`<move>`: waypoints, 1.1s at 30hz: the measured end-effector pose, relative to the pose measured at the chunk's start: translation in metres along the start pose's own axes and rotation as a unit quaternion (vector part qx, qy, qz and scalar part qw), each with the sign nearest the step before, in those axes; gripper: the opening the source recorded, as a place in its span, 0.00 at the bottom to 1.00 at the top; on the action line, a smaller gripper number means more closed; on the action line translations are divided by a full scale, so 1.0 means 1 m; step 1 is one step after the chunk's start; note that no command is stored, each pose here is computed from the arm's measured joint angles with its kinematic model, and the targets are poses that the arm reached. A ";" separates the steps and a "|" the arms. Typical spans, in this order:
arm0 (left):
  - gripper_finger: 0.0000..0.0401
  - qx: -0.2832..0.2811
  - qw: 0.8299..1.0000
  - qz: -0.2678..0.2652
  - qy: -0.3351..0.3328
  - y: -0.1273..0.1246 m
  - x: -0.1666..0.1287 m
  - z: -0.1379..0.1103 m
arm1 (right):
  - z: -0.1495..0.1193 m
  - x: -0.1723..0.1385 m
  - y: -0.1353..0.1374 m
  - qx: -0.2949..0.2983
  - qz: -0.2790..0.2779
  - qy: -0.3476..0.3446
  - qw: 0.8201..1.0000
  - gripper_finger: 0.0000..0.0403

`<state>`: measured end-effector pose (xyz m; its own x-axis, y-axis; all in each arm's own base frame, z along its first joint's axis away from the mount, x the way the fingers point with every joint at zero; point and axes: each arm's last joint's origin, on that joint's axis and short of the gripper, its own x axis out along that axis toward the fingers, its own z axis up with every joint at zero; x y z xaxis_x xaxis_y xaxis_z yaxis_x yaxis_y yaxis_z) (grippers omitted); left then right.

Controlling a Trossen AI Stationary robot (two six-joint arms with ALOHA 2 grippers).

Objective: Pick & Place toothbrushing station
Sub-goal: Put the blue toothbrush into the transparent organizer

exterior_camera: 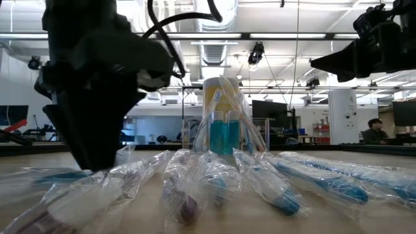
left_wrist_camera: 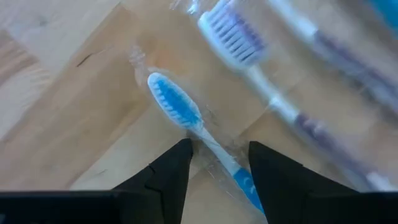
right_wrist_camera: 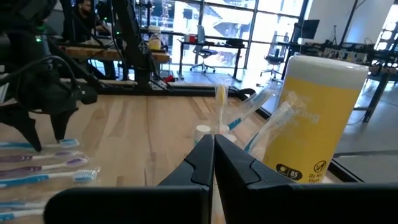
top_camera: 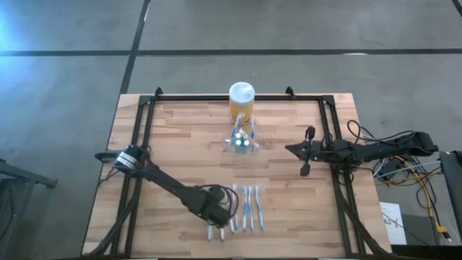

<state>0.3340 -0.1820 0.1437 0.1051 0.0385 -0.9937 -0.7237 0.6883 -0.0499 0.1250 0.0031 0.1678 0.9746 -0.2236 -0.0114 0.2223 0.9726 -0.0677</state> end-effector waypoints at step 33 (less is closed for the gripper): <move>0.01 0.134 0.983 0.031 -0.122 0.044 -0.089 0.000 | 0.003 0.000 0.000 -0.022 -0.002 -0.013 1.000 0.02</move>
<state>0.2931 -0.1549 0.2304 0.2504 0.2354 -0.9391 -0.5311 0.8444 0.0701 0.1250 0.0029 0.1705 0.9740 -0.2258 0.0157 0.2261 0.9678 -0.1110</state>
